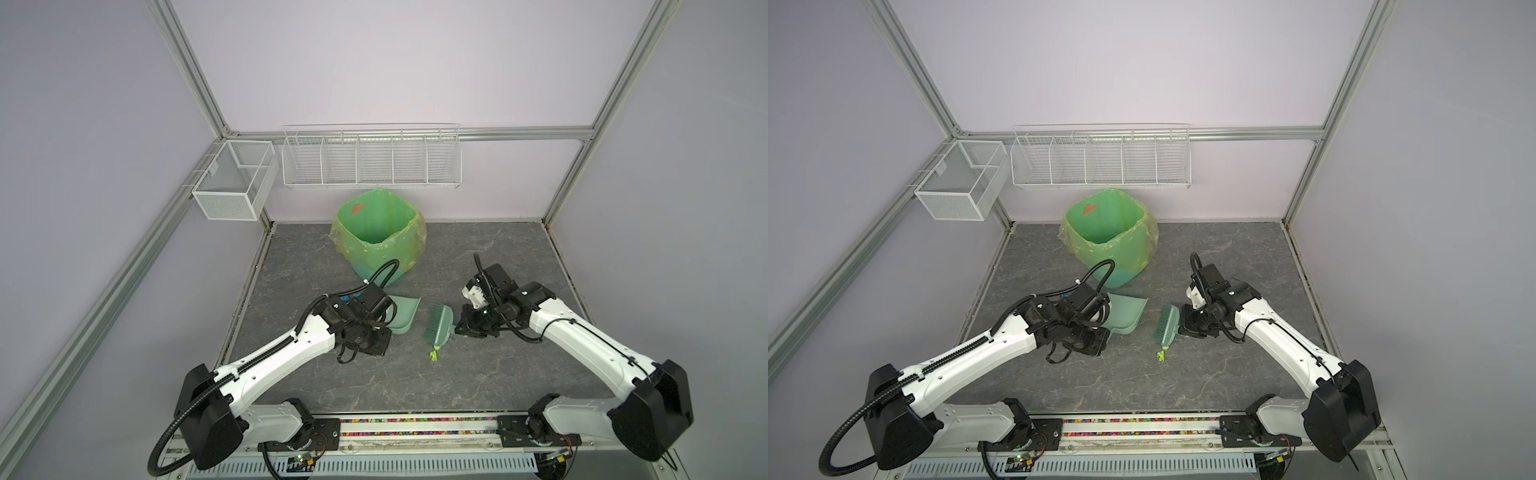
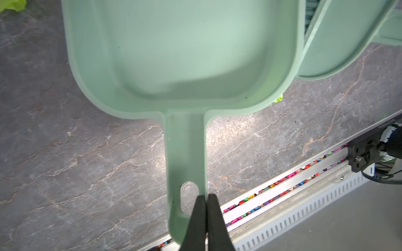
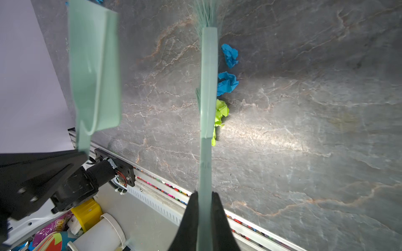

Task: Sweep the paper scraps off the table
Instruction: 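Carry the dustpan to the nearer scraps with the left while the right lifts the brush, then set the dustpan beside the scraps with the left while the right places the brush beyond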

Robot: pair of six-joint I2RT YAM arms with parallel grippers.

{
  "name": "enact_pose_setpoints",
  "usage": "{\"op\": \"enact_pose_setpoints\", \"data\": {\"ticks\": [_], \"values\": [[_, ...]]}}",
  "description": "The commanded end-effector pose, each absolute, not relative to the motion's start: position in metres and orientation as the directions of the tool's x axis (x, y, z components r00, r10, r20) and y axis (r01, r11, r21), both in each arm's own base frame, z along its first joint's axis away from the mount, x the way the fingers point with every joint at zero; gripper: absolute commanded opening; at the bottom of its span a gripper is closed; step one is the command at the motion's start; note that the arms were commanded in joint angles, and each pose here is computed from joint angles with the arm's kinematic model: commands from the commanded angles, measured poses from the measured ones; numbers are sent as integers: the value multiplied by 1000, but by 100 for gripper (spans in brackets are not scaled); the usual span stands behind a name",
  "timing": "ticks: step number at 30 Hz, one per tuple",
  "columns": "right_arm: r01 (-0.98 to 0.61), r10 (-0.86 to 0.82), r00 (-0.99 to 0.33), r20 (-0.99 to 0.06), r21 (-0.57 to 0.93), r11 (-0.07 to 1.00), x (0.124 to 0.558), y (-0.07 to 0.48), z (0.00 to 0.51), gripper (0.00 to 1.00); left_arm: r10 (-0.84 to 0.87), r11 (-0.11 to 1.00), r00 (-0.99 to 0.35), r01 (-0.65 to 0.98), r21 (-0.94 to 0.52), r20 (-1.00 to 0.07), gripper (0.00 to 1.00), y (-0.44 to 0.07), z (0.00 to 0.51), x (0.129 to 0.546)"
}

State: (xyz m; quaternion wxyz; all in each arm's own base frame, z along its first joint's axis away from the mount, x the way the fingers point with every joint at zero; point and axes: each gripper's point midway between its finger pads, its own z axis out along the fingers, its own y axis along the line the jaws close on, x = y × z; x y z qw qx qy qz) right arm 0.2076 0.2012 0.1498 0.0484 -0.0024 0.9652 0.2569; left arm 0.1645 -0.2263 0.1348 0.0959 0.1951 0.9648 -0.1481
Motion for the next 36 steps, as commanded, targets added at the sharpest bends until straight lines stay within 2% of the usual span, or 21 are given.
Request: {"op": "enact_pose_setpoints", "data": {"ticks": [1, 8, 13, 19, 26, 32, 36], "values": [[-74, -2, -990, -141, 508, 858, 200, 195, 185, 7, 353, 877, -902, 412, -246, -249, 0, -239, 131, 167], [-111, -16, -973, -232, 406, 907, 208, 164, 216, 7, 381, 870, -894, 433, -237, -235, 0, -243, 127, 160], [-127, -51, -971, -233, 323, 938, 213, 150, 214, 7, 420, 853, -880, 466, -236, -221, 0, -251, 122, 139], [-138, -74, -983, -167, 411, 901, 190, 163, 208, 7, 422, 861, -883, 462, -214, -205, 0, -245, 118, 131], [-172, -116, -983, -144, 488, 856, 153, 173, 206, 7, 429, 868, -874, 468, -163, -227, 0, -239, 123, 138], [-217, -175, -976, -131, 486, 847, 132, 181, 196, 7, 437, 859, -873, 476, -187, -218, 0, -249, 125, 139], [-210, -189, -978, -91, 471, 857, 124, 185, 175, 7, 448, 868, -867, 480, -126, -217, 0, -241, 125, 144]]}}
